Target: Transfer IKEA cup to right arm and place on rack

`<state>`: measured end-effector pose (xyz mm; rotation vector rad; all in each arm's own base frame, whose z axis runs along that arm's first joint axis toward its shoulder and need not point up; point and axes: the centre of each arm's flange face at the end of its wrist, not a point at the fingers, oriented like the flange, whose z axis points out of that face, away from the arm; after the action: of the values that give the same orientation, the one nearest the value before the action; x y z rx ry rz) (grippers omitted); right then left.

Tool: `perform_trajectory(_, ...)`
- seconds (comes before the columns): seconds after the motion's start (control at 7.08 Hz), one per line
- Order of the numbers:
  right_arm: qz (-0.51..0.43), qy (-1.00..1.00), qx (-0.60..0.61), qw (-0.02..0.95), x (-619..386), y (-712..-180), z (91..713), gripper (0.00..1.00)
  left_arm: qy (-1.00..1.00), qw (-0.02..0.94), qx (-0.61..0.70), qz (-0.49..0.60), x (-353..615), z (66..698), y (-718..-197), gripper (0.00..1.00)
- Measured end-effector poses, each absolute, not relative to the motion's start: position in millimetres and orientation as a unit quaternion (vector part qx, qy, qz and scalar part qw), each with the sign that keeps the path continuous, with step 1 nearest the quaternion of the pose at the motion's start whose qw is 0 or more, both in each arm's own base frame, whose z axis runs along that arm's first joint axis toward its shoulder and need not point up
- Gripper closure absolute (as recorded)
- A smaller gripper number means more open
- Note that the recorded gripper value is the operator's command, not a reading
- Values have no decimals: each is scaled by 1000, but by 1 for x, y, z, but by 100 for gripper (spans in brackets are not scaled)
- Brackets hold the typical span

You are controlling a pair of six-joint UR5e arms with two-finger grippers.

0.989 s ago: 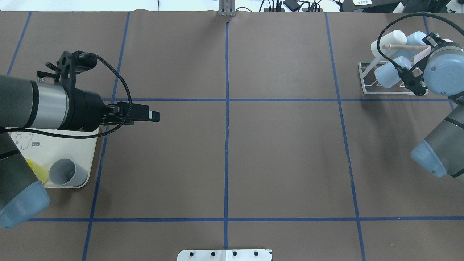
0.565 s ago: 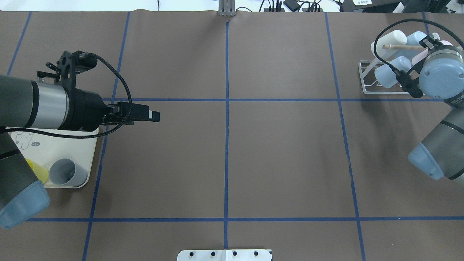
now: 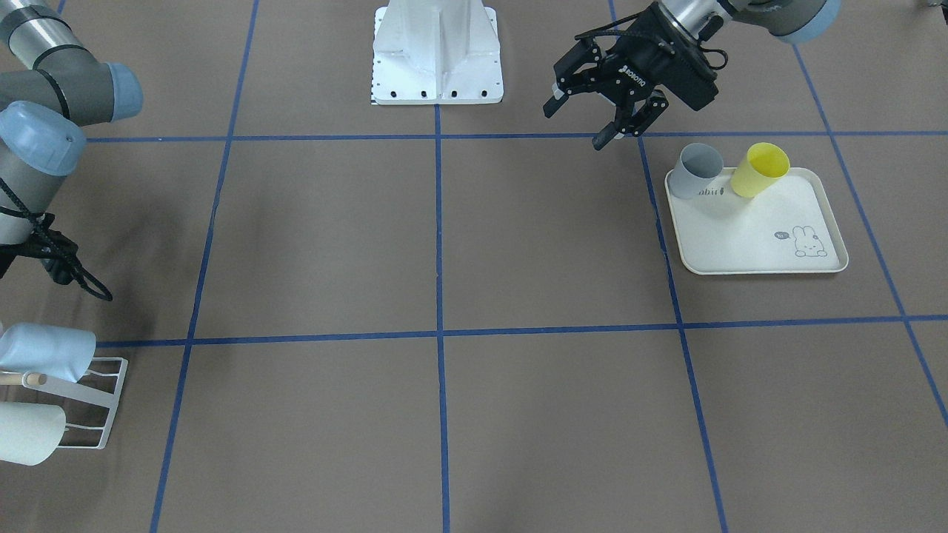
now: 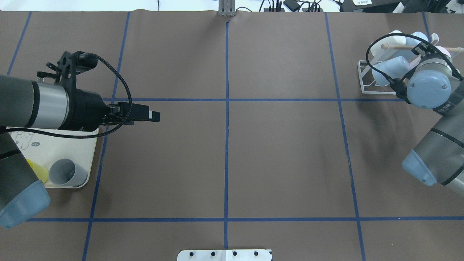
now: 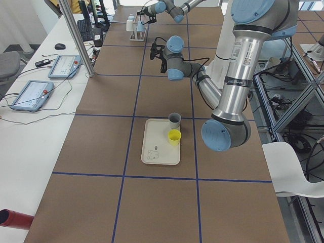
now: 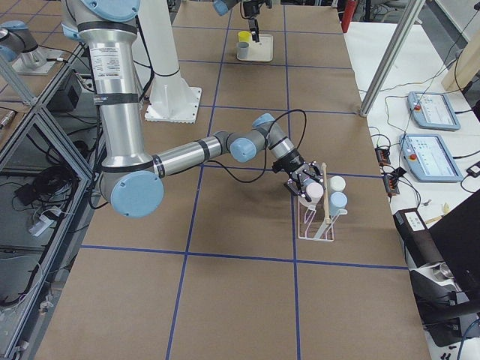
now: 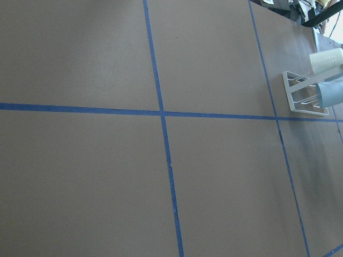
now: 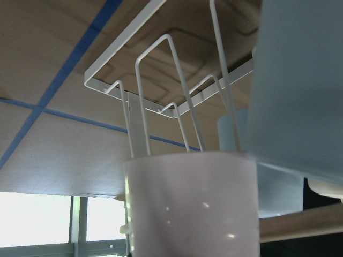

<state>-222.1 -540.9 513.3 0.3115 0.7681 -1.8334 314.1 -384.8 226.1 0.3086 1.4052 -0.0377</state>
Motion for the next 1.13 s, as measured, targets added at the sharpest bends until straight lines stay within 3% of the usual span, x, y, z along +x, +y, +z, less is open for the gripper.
perform_trajectory(0.28, -769, 332, 125, 532, -225, -540, 515, 100, 644, 752, 141, -18, 314, 226, -385, 0)
perform_trajectory(0.42, -768, 336, 123, 532, -226, -540, 516, 81, 644, 752, 140, -19, 314, 226, -385, 0)
perform_trajectory(0.57, -765, 338, 124, 534, -227, -540, 515, 24, 645, 751, 139, -20, 314, 225, -385, 0)
perform_trajectory(0.71, -762, 339, 127, 538, -227, -540, 515, 2, 646, 750, 138, -21, 314, 225, -384, 0)
perform_trajectory(1.13, -757, 338, 132, 543, -227, -540, 514, 1, 647, 750, 137, -22, 313, 224, -384, 0)
